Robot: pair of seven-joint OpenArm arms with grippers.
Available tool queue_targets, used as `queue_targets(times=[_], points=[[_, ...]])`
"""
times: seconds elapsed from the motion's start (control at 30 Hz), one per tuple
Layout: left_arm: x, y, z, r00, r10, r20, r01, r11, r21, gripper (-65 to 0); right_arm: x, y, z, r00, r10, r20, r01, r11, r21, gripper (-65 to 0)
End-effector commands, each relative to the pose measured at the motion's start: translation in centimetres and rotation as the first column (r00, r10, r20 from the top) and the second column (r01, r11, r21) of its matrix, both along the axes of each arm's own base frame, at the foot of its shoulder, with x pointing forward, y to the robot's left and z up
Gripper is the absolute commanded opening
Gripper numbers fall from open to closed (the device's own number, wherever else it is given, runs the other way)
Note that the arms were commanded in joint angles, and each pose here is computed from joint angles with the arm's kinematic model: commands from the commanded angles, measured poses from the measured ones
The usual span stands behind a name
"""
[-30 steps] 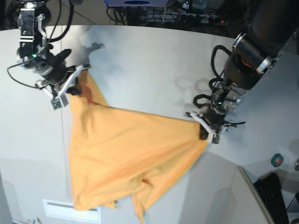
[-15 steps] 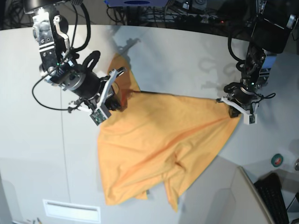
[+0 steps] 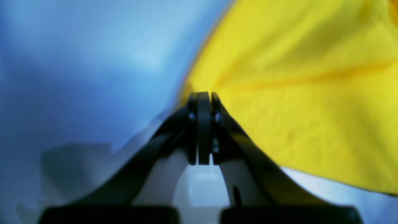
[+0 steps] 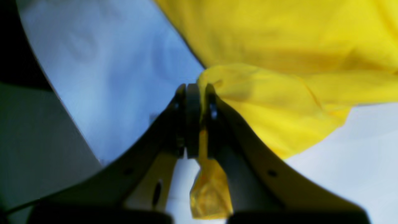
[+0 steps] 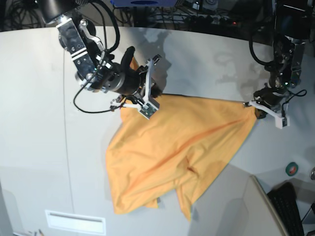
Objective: Layout the t-shirt on the table in an organized manner, then fold the t-shirt properly
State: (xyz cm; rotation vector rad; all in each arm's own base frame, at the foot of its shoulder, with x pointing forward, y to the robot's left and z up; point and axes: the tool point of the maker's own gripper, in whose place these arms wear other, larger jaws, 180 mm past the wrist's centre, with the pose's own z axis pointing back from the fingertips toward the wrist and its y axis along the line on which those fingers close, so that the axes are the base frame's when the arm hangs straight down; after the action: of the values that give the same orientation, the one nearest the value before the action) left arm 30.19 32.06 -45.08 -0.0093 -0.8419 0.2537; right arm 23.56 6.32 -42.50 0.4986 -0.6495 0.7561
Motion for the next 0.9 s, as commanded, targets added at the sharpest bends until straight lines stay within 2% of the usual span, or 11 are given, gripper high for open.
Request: queue_targets(times=[0.0,0.07,0.23,0.27,0.37,0.43,0.47,0.6,0.73,0.87], points=[[0.1,1.2,1.5,0.999,0.012,0.03,-0.013,1.0,0.018,-65.0,0.5,1.3,0.7,1.0,0.003,0.009,-0.003,0.999,0.047,-65.0],[-1.3,2.1,2.3,0.999,0.04,0.035,-0.041,0.999,0.015,-65.0,0.1,1.5,-0.4,1.0,-0.001,-0.027,0.002,0.999,0.045,-65.0],[-4.5,1.8,3.2,0.993,0.089,0.074,-0.087,0.996,-0.033,-65.0,1.4,-0.5,0.1,0.996,-0.086,-0.019,0.087,0.995,0.051,-65.0],[-5.2,1.7,3.3,0.99,0.105,0.089,-0.101,0.993,-0.056,-59.6,1.7,-1.0,0.4,0.995,-0.101,-0.01,0.101,0.993,0.053,-65.0],[-6.5,1.2,3.0,0.981,0.155,0.118,-0.14,0.982,-0.123,-26.0,2.0,-2.1,0.8,0.991,-0.137,0.001,0.137,0.989,0.056,-65.0],[-6.5,-0.3,2.8,0.983,0.121,0.135,-0.098,0.981,-0.167,-5.6,2.2,-2.6,0.9,0.988,-0.157,0.005,0.156,0.986,0.059,-65.0],[-6.3,-1.1,2.8,0.983,0.106,0.147,-0.078,0.98,-0.184,0.0,2.2,-2.8,0.9,0.987,-0.163,0.004,0.162,0.985,0.058,-65.0],[-4.1,-2.9,3.3,0.974,0.103,0.2,-0.053,0.97,-0.237,0.0,2.0,-2.8,0.8,0.987,-0.161,0.0,0.161,0.985,0.057,-65.0],[-2.6,-2.6,1.4,0.973,0.156,0.172,-0.102,0.952,-0.287,-11.0,2.0,-2.8,0.7,0.987,-0.161,-0.002,0.161,0.985,0.055,-65.0],[-3.0,-2.0,-0.2,0.972,0.198,0.13,-0.15,0.939,-0.309,-14.5,1.9,-4.0,0.2,0.987,-0.158,0.001,0.158,0.987,0.026,-65.0]])
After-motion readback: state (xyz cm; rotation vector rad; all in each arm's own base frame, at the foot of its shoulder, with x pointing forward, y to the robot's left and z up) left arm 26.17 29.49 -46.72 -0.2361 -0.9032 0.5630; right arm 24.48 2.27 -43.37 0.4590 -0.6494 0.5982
